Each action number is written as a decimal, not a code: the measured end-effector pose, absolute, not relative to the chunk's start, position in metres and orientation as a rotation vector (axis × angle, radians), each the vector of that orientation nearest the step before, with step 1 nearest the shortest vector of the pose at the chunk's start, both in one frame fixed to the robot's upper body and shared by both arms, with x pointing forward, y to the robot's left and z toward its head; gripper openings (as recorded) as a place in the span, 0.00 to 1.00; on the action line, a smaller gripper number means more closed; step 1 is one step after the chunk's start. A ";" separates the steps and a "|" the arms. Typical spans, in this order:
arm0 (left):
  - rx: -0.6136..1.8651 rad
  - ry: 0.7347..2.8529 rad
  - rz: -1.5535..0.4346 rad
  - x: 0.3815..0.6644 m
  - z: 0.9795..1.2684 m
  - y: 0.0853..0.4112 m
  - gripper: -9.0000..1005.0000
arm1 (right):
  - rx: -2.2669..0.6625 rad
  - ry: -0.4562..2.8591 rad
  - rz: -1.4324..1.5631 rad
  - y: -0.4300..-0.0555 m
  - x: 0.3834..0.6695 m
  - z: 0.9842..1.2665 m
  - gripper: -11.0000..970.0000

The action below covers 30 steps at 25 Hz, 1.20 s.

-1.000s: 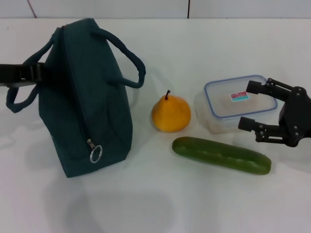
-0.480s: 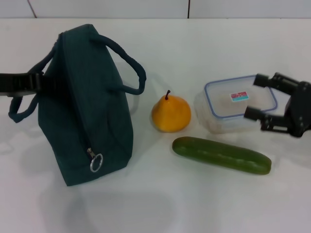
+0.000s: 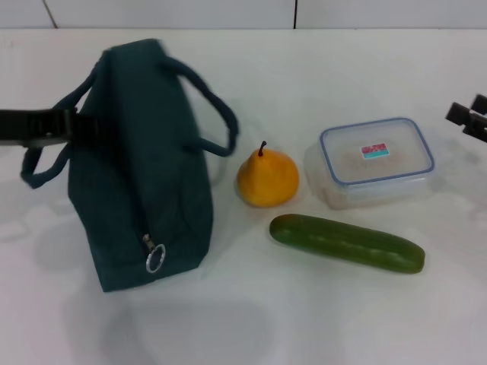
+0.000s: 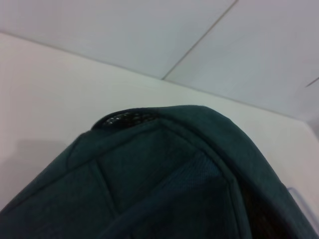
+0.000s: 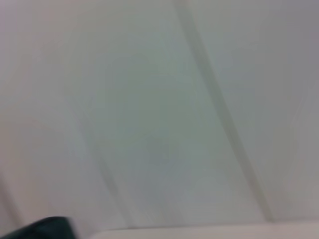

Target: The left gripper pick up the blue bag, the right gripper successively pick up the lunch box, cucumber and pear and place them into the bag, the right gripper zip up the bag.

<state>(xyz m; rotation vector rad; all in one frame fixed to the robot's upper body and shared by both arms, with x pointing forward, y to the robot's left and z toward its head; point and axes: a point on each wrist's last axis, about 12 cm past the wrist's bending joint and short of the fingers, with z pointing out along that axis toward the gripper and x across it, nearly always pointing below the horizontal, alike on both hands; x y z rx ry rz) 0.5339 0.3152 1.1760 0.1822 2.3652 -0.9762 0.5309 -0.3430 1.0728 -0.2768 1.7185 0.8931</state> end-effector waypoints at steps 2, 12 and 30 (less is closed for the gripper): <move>0.192 2.343 -0.998 0.534 1.179 0.313 0.04 | -0.217 1.755 0.887 -0.347 0.531 1.068 0.85; 0.240 2.349 -1.013 0.536 1.180 0.304 0.04 | -0.085 1.849 0.923 -0.339 0.537 1.051 0.84; 0.249 2.337 -1.042 0.537 1.183 0.298 0.04 | -0.011 1.917 1.025 -0.313 0.542 1.039 0.83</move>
